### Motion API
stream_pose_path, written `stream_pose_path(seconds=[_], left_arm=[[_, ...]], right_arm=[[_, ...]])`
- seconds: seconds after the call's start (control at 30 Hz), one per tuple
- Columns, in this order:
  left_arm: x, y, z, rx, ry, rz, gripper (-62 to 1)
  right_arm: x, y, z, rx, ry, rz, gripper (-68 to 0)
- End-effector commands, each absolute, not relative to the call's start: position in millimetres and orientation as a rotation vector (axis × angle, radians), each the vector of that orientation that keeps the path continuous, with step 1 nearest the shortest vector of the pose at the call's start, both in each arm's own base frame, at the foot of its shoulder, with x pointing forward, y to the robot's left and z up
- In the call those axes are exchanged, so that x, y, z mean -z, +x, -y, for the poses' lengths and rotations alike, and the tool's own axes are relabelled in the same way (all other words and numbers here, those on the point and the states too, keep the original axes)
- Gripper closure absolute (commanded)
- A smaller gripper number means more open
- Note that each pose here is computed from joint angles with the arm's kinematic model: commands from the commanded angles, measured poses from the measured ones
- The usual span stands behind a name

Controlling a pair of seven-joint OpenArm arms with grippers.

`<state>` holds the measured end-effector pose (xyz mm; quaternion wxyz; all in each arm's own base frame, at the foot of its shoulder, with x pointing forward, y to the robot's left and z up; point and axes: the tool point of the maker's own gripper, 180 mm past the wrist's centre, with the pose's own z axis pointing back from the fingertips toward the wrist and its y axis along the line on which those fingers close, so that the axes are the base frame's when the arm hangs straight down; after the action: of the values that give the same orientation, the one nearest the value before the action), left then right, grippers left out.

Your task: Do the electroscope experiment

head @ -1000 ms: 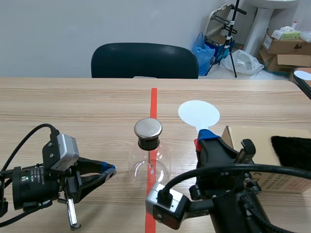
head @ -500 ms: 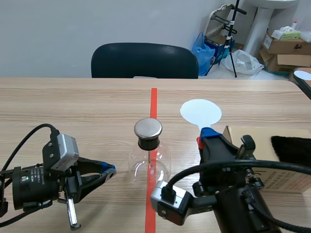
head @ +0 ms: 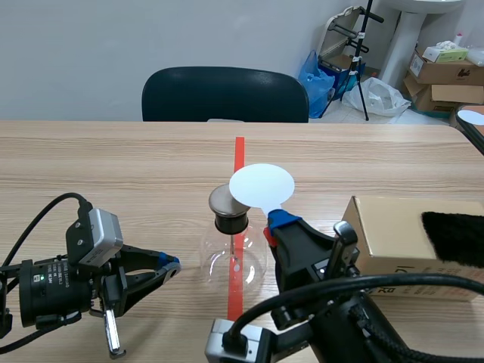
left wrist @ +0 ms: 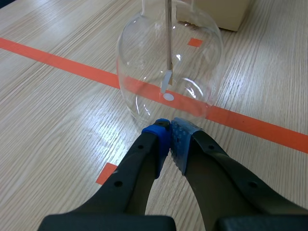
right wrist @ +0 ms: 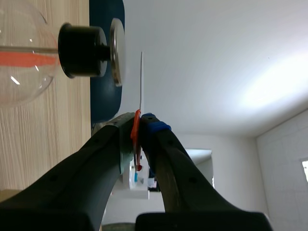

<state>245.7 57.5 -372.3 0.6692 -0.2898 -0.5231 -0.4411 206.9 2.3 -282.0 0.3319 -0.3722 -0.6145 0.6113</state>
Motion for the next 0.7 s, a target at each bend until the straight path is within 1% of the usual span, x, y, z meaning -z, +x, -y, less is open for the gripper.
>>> stream_pose_path(seconds=[0.0,0.23,0.67], left_arm=[[361,251,-53,0.990,-0.667,1.221,-3.2],[361,251,-53,0.990,-0.667,1.221,-3.2],[361,251,-53,0.990,-0.667,1.221,-3.2]], right_arm=[[273,210,-4,-1.600,-0.990,1.648,-1.0],[274,200,-18,-1.672,-0.924,1.713,-1.0],[274,200,-19,-1.677,-0.920,1.718,-1.0]])
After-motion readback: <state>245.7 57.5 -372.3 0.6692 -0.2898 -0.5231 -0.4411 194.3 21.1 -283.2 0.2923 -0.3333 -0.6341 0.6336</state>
